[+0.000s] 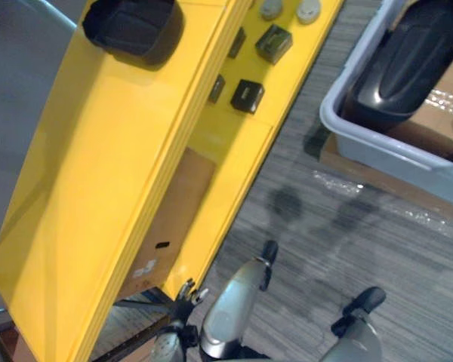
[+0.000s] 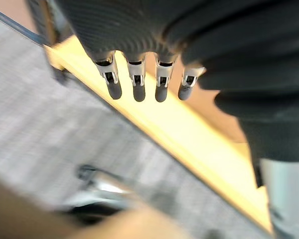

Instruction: Walk over and take plastic housings, then place them on the shelf

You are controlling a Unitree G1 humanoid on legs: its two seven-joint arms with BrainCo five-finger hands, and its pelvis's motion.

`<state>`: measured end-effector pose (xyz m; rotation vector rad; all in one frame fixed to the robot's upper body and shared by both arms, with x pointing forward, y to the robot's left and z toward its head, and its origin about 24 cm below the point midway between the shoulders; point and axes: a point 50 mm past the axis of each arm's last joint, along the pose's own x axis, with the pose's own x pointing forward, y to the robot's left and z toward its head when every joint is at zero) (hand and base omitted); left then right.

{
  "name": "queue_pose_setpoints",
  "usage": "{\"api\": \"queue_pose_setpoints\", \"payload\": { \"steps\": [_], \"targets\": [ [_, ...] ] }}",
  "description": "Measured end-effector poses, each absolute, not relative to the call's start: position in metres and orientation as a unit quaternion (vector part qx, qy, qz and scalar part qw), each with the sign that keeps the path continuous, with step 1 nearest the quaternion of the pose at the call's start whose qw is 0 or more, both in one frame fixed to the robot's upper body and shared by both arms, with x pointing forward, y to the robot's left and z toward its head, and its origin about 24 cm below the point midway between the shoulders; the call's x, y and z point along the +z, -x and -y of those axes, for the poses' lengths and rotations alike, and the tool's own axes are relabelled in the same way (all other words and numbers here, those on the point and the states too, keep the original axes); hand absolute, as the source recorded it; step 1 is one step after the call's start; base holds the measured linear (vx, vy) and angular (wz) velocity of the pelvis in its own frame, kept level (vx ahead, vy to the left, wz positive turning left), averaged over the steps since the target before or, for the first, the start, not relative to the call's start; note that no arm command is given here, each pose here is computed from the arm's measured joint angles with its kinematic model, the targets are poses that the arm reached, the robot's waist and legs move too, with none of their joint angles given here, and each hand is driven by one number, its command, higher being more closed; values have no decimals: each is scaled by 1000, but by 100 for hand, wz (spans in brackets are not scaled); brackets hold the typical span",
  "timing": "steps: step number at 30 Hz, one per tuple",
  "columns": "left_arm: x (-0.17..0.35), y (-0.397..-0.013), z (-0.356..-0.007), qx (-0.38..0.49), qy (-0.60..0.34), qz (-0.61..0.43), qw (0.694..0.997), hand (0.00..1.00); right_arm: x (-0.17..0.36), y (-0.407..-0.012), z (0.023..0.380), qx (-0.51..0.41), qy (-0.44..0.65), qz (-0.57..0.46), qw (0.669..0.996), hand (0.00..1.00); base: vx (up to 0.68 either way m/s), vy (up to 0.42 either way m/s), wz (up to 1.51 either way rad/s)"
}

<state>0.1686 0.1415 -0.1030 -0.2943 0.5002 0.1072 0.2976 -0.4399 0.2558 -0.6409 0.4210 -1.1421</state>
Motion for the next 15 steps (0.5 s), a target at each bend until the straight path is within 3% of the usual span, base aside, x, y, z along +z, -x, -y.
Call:
{"api": "queue_pose_setpoints", "payload": {
  "steps": [15],
  "targets": [
    [-31, -213, -159, 86, 194, -69, 975, 0, 272, -319, 418, -530, 357, -104, 762, 100, -23, -20, -3]
  ]
}}
